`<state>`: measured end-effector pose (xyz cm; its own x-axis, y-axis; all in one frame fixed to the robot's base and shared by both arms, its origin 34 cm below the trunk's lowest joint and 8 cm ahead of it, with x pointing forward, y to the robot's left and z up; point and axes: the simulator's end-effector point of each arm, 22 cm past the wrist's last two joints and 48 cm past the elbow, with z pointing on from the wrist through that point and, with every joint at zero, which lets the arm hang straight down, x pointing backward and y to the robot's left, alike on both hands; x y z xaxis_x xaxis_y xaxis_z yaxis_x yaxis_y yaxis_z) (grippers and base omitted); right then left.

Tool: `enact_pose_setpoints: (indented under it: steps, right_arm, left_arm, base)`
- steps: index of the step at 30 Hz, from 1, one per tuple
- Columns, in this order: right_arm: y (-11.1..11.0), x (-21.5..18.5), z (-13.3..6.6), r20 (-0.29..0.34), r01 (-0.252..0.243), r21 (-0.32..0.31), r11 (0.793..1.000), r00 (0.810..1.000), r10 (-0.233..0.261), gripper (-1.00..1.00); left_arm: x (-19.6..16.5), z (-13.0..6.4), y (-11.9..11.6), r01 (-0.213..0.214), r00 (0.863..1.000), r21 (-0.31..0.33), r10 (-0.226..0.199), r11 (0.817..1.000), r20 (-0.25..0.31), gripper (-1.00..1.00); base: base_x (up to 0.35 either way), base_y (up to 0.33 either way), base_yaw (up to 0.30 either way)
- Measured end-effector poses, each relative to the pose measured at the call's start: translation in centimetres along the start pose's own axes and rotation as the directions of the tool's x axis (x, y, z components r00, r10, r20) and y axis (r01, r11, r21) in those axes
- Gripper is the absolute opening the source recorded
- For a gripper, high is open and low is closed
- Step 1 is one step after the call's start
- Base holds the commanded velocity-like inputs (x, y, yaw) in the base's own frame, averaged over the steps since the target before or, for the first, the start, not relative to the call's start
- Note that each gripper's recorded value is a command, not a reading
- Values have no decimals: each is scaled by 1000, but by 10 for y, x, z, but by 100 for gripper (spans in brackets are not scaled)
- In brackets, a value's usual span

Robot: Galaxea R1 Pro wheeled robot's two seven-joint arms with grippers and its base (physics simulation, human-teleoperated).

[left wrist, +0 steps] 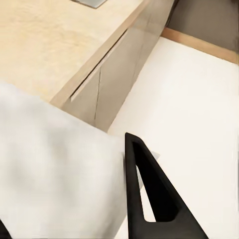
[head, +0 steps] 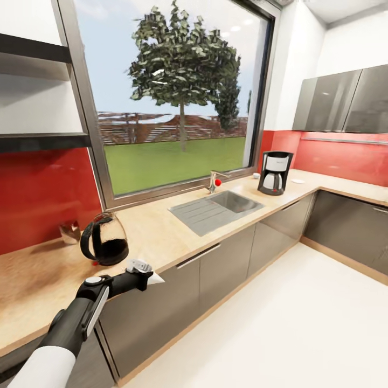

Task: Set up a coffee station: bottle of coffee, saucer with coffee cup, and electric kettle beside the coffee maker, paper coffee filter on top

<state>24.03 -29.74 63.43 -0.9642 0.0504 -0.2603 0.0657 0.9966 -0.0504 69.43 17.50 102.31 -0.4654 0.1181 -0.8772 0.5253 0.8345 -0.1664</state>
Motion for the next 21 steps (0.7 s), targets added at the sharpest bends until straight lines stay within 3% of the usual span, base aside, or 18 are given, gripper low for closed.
enact_pose_setpoints:
  steps: [5, 6, 7, 11, 12, 15, 21]
  right_arm:
    - [0, 0, 0, 0, -1, 0, 1000, 1000, 1, 100]
    - [0, 0, 0, 0, -2, 0, 1000, 1000, 2, 100]
    - [0, 0, 0, 0, -1, 0, 1000, 1000, 1, 100]
    - [1, 0, 0, 0, -1, -1, 1000, 1000, 1, 100]
    - [0, 0, 0, 0, -1, 0, 1000, 1000, 1, 100]
    - [1, 0, 0, -1, -2, -1, 1000, 1000, 2, 100]
    - [2, 0, 0, 0, -3, -2, 1000, 1000, 3, 100]
  left_arm:
    - [-22, 8, -20, -4, 999, 27, 3, 1000, 41, -100]
    - [-49, 19, -44, -3, 997, 60, -1, 998, 77, -100]
    - [-64, 24, -53, -4, 996, 73, -2, 997, 91, -100]
    - [-125, 28, -66, -5, 993, 94, -7, 996, 121, -100]
    - [-161, 29, -73, -15, 988, 86, 2, 996, 155, -100]
    - [-213, 26, -73, -29, 980, 36, 21, 999, 200, -100]
    - [-281, 12, -63, -57, 968, -49, 67, 997, 241, -100]
  base:
    - [0, 0, -282]
    - [0, 0, -282]
    - [0, 0, -282]
    - [0, 0, -282]
    - [0, 0, -282]
    - [0, 0, -282]
    - [0, 0, -282]
